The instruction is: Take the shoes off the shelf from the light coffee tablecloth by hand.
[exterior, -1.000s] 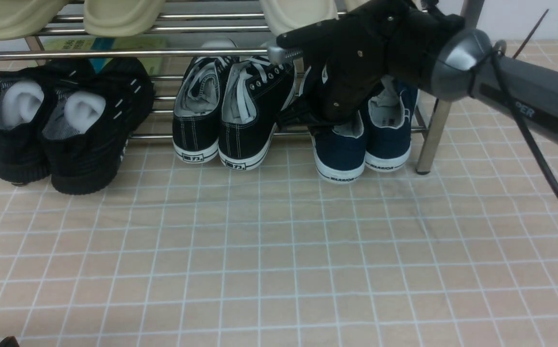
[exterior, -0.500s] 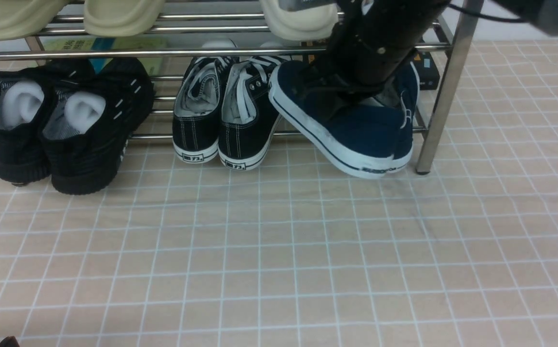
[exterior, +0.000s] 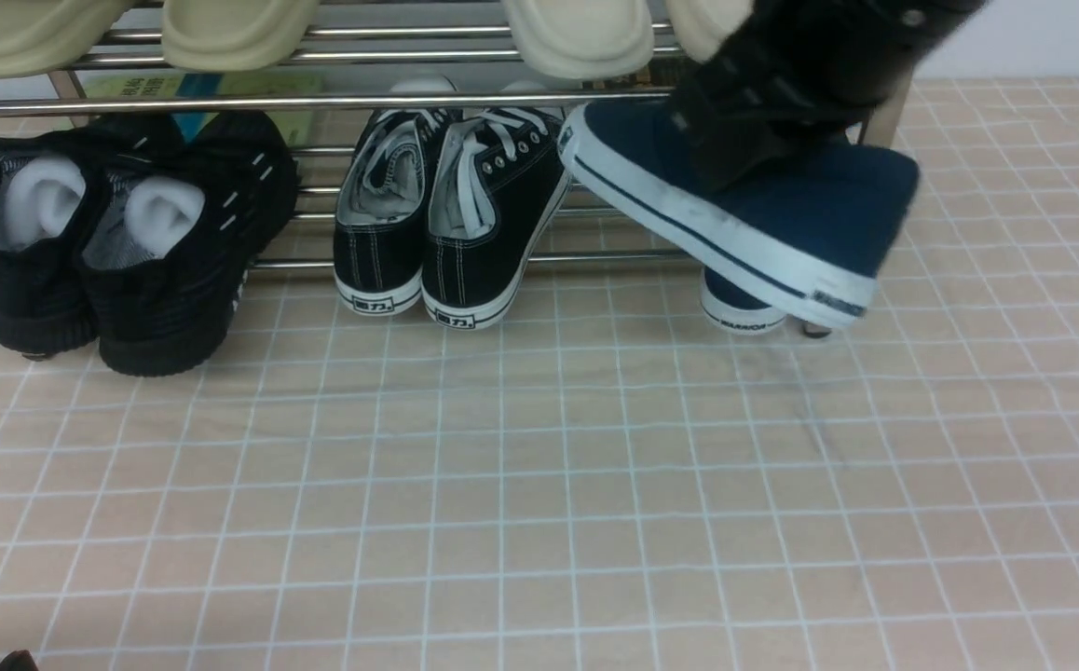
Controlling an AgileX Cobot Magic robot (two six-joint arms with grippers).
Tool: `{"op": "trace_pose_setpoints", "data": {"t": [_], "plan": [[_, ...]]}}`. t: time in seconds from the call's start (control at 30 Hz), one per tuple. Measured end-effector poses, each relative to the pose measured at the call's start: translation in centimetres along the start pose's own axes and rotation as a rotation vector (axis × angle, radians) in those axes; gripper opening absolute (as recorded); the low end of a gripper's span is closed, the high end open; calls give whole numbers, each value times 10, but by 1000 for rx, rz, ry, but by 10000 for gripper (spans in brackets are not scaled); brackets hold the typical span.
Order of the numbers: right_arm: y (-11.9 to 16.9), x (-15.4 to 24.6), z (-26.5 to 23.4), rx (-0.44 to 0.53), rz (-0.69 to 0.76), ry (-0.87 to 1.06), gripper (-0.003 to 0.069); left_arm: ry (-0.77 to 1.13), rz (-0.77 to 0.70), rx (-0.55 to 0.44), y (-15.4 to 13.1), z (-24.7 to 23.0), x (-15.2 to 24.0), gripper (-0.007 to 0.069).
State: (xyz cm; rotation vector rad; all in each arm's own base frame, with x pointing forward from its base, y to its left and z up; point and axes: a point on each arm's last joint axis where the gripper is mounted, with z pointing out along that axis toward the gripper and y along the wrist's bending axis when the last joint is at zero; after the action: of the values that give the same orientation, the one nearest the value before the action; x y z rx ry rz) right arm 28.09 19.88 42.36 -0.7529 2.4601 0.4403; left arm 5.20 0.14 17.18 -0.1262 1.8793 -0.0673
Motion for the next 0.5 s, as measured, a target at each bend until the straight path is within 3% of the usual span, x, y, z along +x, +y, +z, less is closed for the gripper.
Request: {"op": "trace_pose_setpoints", "data": {"t": [0.17, 0.3, 0.5], "plan": [[5, 37, -13, -42, 25, 53, 34, 0, 0, 0, 0, 0, 0, 240], [15, 72, 3, -110, 58, 173, 34, 0, 0, 0, 0, 0, 0, 240], [36, 98, 31, -135, 58, 286, 34, 0, 0, 0, 0, 0, 0, 240]]}}
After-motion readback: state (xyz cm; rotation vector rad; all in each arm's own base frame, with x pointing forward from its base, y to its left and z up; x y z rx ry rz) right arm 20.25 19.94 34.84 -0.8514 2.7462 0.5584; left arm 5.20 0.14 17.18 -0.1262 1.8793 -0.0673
